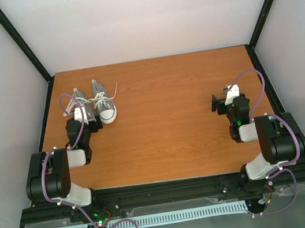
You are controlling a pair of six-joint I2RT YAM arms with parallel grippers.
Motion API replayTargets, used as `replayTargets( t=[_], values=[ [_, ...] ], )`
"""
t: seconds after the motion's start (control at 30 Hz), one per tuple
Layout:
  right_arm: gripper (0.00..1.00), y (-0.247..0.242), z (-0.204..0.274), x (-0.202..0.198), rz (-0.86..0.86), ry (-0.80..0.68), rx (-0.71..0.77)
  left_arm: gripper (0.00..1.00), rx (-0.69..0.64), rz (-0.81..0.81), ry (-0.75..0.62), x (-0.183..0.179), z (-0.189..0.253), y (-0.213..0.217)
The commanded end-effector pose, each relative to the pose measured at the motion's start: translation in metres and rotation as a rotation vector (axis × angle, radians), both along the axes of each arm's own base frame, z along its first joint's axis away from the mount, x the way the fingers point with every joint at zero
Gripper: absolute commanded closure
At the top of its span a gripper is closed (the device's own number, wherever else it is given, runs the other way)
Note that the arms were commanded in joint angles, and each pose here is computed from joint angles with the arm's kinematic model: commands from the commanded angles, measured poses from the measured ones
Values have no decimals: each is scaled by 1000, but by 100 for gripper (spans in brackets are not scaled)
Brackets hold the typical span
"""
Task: Tie the shoes
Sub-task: Pick up the shoe from the center of the board.
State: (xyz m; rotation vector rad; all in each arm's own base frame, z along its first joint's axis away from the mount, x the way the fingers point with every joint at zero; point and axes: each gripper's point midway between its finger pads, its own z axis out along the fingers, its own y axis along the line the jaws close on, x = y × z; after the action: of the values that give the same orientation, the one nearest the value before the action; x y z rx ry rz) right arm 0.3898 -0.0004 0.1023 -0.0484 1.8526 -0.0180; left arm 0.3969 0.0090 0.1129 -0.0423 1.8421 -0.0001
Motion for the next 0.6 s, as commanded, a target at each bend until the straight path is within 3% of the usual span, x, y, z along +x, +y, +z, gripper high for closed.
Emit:
replayTargets(
  t=[0.0,0.33,0.47,0.57],
  values=[
    [0,-2,18,5,1,-69,-10,0,-6,18,-35,7,11,5],
    [0,-2,18,6,2,-67,-9,0,-7,28,-19,11,16,7],
    [0,-2,19,4,1,-73,-9,0,1,24,164,40,39,7],
    [0,-17,34,10,-95,-64,8,8,5,-46,277,53,56,-3]
  ],
)
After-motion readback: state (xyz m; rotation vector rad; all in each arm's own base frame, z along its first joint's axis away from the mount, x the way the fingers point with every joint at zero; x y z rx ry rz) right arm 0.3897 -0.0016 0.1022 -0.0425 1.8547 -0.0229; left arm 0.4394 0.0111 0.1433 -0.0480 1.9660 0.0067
